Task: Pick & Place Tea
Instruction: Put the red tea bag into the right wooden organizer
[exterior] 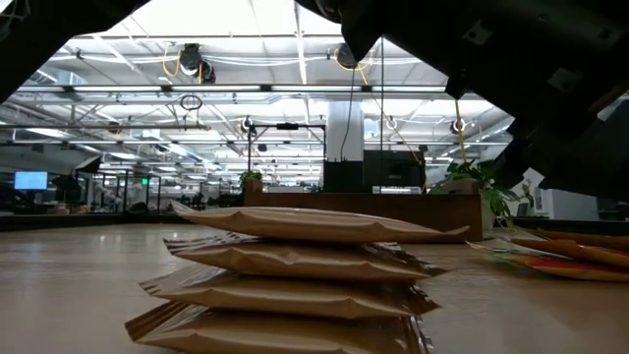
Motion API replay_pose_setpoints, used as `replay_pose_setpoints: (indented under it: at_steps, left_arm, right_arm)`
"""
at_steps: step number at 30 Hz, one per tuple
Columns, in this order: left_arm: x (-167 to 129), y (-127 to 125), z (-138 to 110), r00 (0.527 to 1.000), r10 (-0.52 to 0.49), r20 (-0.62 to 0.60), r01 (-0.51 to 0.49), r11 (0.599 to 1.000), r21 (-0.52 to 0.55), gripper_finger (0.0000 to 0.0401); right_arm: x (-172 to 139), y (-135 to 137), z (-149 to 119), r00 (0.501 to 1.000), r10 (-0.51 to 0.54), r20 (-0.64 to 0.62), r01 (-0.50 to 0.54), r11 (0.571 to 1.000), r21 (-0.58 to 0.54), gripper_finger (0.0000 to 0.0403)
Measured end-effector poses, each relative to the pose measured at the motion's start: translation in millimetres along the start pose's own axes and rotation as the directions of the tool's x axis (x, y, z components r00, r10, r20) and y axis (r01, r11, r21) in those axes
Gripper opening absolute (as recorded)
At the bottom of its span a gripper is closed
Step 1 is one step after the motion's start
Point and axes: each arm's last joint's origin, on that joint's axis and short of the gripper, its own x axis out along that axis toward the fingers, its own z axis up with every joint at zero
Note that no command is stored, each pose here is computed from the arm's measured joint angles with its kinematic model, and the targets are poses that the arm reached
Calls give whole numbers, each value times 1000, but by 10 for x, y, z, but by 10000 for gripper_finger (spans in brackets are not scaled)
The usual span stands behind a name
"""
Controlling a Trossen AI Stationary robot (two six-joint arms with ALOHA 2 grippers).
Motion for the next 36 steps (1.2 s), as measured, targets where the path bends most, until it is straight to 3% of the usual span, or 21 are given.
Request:
replay_pose_setpoints:
  at_steps: [9, 18, 26, 32, 36]
  left_arm:
    - [-7, 88, 3, 999, -38, -23, 35, 992, -118, 248]
    - [-9, 100, -26, 997, -54, -57, 46, 990, -133, 248]
    - [85, 180, -90, 997, -59, -44, 48, 975, -216, 245]
    - [97, 198, -112, 995, -86, -59, 69, 969, -238, 208]
    - [97, 194, -122, 994, -86, -69, 68, 971, -229, 152]
  right_arm:
    - [70, -2, -57, 999, -34, -4, 34, 999, 3, 0]
    - [94, -55, -86, 998, -66, 20, 66, 998, 0, 0]
    - [143, -124, -145, 997, -68, 48, 67, 998, 16, 0]
    - [162, -154, -153, 996, -74, 47, 74, 997, 14, 0]
    - [163, -160, -159, 996, -78, 41, 78, 997, 9, 0]
